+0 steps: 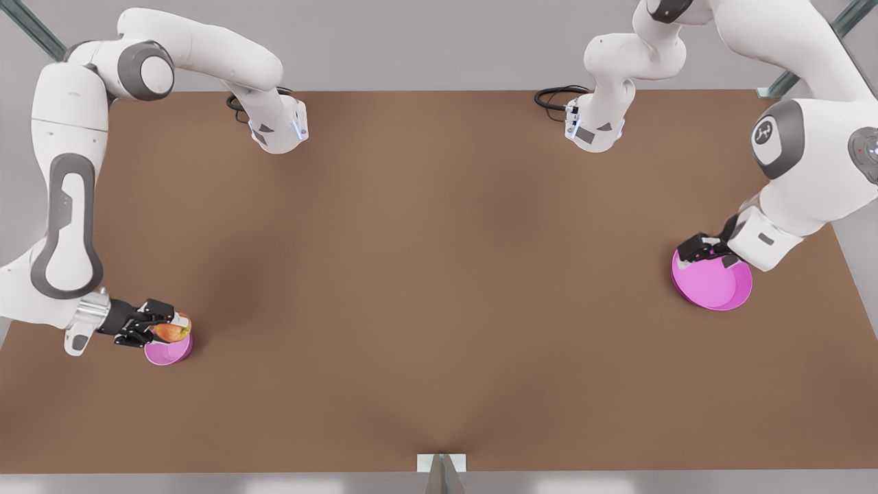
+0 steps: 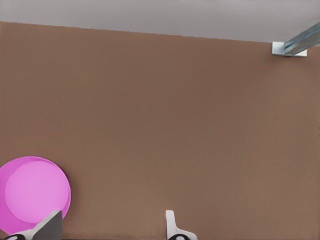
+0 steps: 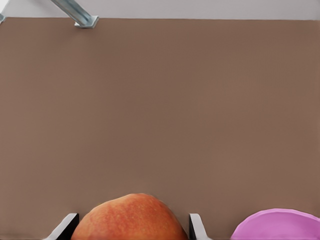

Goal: Use the left arm to pick up the apple from the plate, transfer it to the gripper of the right arm, and then use the right arm to place it into the bowl

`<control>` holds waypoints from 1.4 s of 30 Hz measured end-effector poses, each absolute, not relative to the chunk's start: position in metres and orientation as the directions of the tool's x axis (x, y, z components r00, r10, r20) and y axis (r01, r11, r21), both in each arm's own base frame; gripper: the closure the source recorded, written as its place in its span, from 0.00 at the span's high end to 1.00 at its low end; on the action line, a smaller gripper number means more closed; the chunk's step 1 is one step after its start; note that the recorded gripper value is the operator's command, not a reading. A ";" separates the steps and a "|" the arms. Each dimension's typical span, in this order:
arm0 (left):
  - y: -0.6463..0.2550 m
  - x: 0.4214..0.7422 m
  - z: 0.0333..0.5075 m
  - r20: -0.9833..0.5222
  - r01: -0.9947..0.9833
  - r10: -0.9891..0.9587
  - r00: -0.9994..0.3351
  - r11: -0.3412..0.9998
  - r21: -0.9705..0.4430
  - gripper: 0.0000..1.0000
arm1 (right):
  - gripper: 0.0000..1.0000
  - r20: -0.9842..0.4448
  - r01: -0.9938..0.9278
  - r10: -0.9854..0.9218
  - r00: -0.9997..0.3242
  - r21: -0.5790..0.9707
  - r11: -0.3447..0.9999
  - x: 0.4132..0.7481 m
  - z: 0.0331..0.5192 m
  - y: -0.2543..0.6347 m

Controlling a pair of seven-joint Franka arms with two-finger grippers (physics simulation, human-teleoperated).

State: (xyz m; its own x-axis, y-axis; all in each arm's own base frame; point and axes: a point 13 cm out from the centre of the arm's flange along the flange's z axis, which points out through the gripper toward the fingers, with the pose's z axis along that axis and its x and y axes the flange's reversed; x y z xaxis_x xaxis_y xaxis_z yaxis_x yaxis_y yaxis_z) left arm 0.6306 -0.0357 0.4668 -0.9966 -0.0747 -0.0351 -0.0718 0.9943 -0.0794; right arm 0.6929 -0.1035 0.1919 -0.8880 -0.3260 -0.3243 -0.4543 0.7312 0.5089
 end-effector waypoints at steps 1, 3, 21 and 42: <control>-0.037 0.631 0.467 -0.033 -0.109 -0.112 -0.993 0.991 -0.083 1.00 | 0.65 -0.322 -0.454 -0.328 -0.888 0.506 0.733 0.693 0.187 -0.105; -0.033 0.631 0.467 -0.028 -0.184 -0.187 -0.982 0.979 -0.086 1.00 | 0.65 -0.319 -0.453 -0.330 -0.888 0.491 0.744 0.694 0.178 -0.112; -0.037 0.641 0.450 -0.015 -0.354 -0.356 -0.934 0.932 -0.074 1.00 | 1.00 -0.306 -0.454 -0.359 -0.882 0.342 0.823 0.692 0.127 -0.196; -0.058 0.656 0.438 -0.071 -0.106 -0.108 -0.992 0.994 -0.026 1.00 | 1.00 -0.036 -0.651 -0.655 -0.754 -0.085 0.754 0.620 0.456 0.076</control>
State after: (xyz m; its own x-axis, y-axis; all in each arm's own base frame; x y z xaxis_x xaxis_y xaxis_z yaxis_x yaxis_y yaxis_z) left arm 0.6563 -0.0577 0.4382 -0.9916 -0.1080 -0.0711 -0.1064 0.9940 -0.0259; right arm 0.6199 0.0763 0.4557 -0.7544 -0.6554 -0.0356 -0.6512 0.7542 -0.0847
